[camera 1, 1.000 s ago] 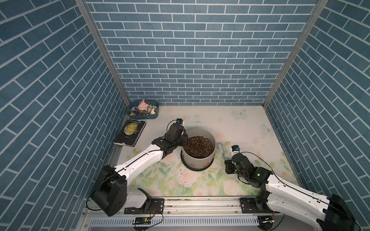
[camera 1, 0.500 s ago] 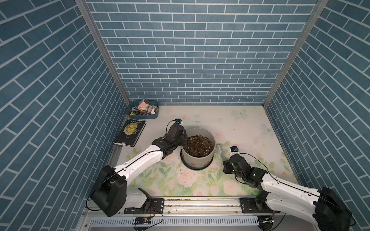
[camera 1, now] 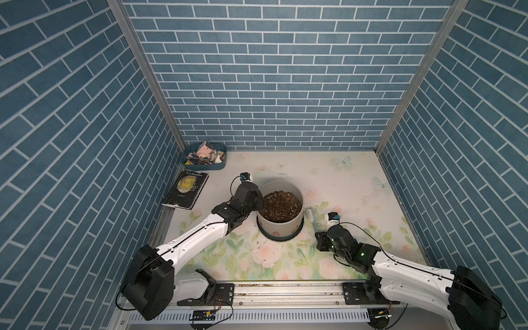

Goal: Scrub the dried mud off the ceramic pot
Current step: Rotate the pot on the tray, then brush off the soil from the pot.

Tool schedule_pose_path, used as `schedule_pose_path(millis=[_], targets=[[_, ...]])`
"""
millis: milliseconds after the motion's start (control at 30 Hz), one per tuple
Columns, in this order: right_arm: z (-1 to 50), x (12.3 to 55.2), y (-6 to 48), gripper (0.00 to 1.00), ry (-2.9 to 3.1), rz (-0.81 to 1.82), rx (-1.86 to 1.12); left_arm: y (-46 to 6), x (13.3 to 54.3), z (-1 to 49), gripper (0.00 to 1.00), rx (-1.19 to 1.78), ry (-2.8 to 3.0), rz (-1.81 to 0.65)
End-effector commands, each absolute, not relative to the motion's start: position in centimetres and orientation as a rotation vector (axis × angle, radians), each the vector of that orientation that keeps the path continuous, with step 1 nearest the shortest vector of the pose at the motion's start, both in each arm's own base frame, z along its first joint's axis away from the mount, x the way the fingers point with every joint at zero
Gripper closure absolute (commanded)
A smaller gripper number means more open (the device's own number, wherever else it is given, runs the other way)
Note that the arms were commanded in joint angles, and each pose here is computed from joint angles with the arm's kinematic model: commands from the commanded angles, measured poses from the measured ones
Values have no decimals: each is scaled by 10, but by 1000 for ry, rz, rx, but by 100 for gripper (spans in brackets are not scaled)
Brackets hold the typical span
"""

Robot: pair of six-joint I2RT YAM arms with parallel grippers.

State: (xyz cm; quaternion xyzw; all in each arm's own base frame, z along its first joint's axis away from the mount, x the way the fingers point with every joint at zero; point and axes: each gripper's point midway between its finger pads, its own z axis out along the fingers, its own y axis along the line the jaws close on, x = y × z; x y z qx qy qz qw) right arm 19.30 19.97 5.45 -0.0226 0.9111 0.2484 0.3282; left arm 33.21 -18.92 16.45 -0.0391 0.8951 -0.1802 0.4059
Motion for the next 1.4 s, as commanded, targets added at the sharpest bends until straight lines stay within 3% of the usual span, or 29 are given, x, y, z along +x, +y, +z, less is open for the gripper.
schedule_pose_path(millis=[0, 133, 300, 500, 1367], targets=[[62, 199, 208, 100, 2364, 666, -43, -196, 332, 166, 100, -124, 2254, -539], [61, 198, 207, 100, 2362, 665, -41, -202, 335, 172, 99, -65, 2261, -529], [61, 196, 203, 100, 2363, 657, -40, -206, 339, 178, 63, -20, 2262, -512], [62, 195, 200, 100, 2365, 645, -34, -211, 346, 184, 47, 13, 2259, -500], [67, 188, 225, 100, 2357, 718, -72, -213, 354, 179, 52, 28, 2255, -467]])
